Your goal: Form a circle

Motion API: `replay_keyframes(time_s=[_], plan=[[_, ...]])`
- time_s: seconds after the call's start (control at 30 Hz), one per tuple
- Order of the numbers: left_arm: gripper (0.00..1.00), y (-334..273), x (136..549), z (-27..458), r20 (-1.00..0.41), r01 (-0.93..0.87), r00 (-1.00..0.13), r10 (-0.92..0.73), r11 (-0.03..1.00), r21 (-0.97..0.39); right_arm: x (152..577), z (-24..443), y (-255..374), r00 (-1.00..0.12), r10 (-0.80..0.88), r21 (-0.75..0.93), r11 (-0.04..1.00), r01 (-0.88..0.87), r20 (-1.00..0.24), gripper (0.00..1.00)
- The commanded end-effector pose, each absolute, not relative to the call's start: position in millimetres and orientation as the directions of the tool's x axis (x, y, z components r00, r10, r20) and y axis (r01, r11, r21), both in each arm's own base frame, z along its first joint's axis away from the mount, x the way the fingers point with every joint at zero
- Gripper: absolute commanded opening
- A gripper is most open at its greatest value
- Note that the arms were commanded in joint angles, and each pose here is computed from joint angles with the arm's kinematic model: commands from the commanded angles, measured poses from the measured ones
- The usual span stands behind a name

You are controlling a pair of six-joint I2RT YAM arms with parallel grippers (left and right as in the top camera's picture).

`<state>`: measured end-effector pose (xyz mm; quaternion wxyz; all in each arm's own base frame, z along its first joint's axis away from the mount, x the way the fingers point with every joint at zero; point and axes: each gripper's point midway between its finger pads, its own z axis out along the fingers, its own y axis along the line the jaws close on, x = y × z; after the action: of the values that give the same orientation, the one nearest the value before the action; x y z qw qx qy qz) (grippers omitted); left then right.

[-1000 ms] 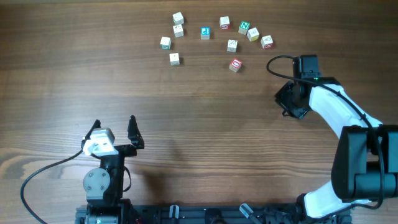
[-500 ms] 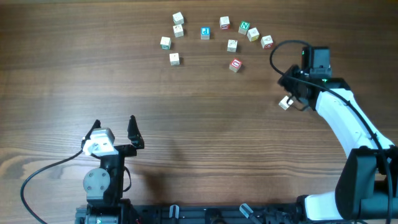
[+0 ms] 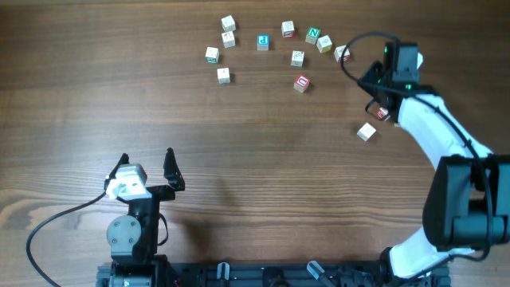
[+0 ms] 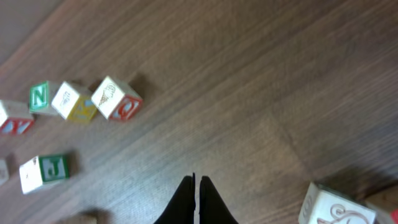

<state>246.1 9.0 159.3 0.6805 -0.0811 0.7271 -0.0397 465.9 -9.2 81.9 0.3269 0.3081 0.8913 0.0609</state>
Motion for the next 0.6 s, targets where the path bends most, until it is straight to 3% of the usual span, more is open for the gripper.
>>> replay_keyframes(time_s=[0.0,0.33,0.57], plan=[[1.0,8.6,246.0,158.7,-0.987,-0.057,-0.059,-0.15,0.988,-0.147,480.2,69.5,-18.3,-0.613,0.57,0.238,0.808,0.539,-0.547,0.05],[1.0,8.6,246.0,158.7,-0.987,-0.057,-0.059,-0.15,0.988,-0.147,452.4,50.6,-28.6,-0.59,0.678,0.162,0.706,0.69,-0.44,0.05],[1.0,8.6,246.0,158.7,-0.987,-0.057,-0.059,-0.15,0.988,-0.147,450.6,44.4,-40.3,-0.526,0.717,0.145,0.643,0.752,-0.457,0.05]])
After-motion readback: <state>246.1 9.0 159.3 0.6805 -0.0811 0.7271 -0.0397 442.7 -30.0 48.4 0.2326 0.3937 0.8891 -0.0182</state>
